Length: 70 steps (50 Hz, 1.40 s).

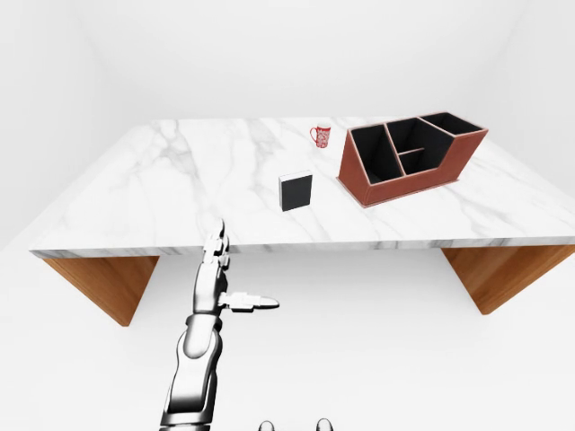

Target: Pick up the book and place it in the left compartment of the caddy.

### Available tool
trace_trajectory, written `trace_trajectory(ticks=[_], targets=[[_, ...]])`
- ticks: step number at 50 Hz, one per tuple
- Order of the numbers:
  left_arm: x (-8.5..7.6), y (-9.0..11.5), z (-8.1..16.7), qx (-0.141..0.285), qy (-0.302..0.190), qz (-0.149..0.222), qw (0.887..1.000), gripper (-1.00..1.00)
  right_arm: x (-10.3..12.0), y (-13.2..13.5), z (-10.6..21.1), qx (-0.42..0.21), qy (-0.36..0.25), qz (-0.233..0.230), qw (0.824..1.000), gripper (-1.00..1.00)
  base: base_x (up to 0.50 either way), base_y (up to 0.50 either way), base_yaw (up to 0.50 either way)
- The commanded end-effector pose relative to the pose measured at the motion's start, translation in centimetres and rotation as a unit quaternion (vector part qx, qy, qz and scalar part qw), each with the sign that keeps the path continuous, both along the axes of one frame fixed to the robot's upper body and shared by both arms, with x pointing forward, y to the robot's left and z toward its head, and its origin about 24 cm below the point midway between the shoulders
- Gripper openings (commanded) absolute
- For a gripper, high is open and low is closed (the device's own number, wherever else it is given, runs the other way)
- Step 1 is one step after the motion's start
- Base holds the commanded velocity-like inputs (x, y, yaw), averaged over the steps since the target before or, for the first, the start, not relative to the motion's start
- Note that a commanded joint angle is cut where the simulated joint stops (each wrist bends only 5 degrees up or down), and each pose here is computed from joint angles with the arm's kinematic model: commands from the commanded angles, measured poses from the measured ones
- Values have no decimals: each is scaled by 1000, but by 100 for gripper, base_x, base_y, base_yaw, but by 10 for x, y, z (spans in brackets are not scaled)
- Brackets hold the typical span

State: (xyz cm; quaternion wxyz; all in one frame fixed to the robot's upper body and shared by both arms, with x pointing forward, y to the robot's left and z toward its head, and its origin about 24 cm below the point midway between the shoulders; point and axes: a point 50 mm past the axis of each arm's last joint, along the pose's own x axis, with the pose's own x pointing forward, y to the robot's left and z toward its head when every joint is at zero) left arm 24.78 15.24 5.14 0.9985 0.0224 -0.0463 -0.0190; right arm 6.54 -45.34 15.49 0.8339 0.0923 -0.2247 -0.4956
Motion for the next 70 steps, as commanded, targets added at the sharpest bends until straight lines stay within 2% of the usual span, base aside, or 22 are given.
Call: trace_trajectory(ticks=[1, 7, 10, 70], targets=[[0, 0, -1, 1, 1, 0, 1000, 100, -13, -9, 3, -4, 9, -22, 1000, 100, 0, 0, 0], [2, 1, -5, -3, 9, 4, 1000, 100, -12, -10, -4, 5, 24, -27, 999, 100, 0, 0, 0], [3, 1, -6, -1, 13, 1, 1000, 100, -4, -6, -10, 5, 49, -23, 999, 100, 0, 0, 0], [2, 2, -6, 2, 12, 10, 1000, 100, -10, -6, -7, 5, 30, -26, 999, 100, 0, 0, 0]])
